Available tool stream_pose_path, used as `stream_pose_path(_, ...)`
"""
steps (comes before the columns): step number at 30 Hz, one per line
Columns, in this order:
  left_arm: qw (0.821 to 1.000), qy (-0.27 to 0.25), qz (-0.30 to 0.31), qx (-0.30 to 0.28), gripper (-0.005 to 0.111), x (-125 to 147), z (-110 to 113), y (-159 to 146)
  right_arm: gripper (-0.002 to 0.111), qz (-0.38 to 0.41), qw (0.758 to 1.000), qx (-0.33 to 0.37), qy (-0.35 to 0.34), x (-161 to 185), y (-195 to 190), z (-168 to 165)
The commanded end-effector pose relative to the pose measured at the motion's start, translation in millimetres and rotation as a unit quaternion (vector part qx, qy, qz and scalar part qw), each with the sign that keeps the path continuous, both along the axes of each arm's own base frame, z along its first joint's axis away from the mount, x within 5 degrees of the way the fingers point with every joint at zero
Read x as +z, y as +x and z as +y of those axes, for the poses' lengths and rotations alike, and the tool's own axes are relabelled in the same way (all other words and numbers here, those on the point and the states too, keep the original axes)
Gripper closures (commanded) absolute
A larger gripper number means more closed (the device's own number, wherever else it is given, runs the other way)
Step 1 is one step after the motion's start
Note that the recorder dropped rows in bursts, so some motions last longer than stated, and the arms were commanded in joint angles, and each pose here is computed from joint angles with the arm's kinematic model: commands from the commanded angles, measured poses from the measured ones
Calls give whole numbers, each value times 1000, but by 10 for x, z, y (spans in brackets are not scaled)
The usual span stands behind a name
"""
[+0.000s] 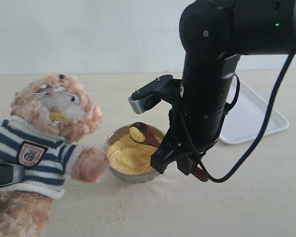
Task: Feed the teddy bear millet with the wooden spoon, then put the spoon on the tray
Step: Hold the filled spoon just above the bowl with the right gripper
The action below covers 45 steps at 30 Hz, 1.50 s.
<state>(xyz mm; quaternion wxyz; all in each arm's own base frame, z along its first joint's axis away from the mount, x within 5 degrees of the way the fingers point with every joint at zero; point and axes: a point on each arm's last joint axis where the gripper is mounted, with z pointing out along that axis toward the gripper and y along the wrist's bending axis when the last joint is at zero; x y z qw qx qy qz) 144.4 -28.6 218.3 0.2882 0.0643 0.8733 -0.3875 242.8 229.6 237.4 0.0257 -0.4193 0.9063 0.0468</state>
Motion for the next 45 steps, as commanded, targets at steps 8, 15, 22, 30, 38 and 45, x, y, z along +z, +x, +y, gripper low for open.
stream_pose_path(8, 1000, -11, -5, -1, 102, 22, -15, -10, 107, 67, 993, -22, 90, 67, -99, 31)
stream_pose_path(15, 1000, -11, -5, -1, 102, 22, -15, -10, 107, 82, 994, -17, 75, 64, -123, 0)
stream_pose_path(22, 1000, -11, -5, -1, 102, 22, -15, -10, 107, 80, 994, -12, 77, -14, -181, -75)
stream_pose_path(30, 1000, -11, -5, -1, 102, 22, -15, -10, 107, 75, 994, -29, 77, -5, -127, -148)
stream_pose_path(38, 1000, -11, -5, -1, 102, 22, -15, -10, 107, 79, 993, -15, 81, 5, -141, -146)
stream_pose_path(45, 1000, -11, -5, -1, 102, 22, -15, -10, 107, 77, 995, -15, 68, -2, -142, -164)
